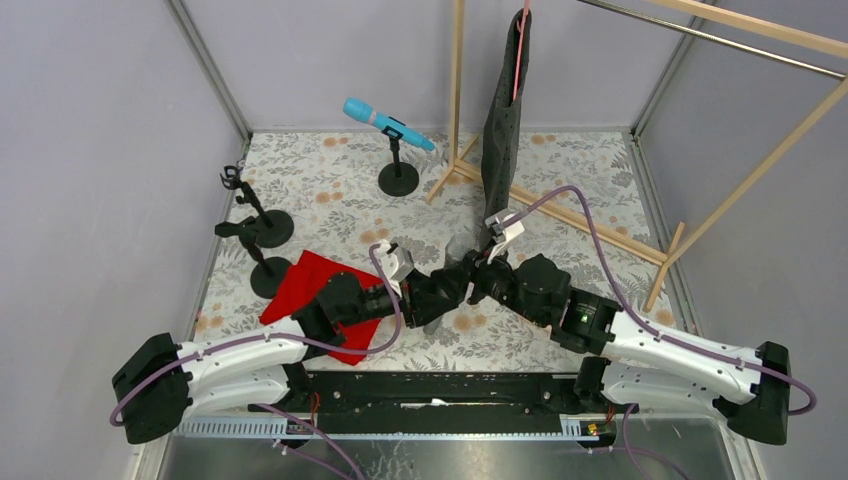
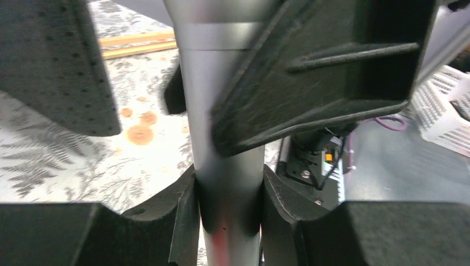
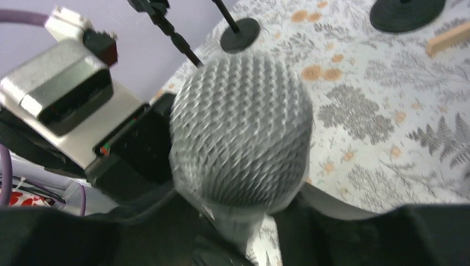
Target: Attach the microphones to the stand
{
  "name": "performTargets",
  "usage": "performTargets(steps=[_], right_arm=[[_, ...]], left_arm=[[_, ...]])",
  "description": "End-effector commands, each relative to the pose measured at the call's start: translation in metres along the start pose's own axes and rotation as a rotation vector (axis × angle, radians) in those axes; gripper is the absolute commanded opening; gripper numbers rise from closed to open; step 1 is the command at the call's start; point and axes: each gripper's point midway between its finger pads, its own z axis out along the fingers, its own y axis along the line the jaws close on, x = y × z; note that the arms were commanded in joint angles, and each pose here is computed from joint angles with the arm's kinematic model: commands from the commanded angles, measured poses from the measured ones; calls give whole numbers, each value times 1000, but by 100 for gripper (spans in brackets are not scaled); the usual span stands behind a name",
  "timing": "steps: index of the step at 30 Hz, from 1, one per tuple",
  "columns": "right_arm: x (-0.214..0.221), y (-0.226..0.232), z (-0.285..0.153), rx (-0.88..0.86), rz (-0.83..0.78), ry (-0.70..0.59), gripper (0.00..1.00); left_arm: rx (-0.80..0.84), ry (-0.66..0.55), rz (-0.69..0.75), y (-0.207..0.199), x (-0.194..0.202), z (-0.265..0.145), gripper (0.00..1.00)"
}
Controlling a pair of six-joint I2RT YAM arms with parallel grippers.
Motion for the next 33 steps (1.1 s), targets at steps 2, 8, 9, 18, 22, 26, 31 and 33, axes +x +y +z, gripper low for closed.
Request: performTargets(steps=[2,8,9,18,22,26,31,33], right_arm=[[-30,19,12,-91,76,-187,68],[-28,24,21,-129,86,-208,75],[-28,25,21,-130,86,-207,74],[-35,17,12,-126,111,-287,75],[-36,15,7,-126,105,-296,76],[-38,15,6,-123,95,-307,75],[-44,18,7,-136,87,-332,66],[-46,20,8,-140,78,-331,62]], left_arm=[[167,-150,-1,-43,-47,4,0],[160,-218,-51,-43,-54,2,0],[147,-223,-56,-41,-55,2,0],[-4,-276,-111,-15,-55,-4,0],[-38,-272,-108,-9,-52,-6,0],[-26,-248,-99,-11,-48,-4,0],[-4,-221,-100,-13,-43,1,0],[-1,-220,-99,-14,-43,2,0]])
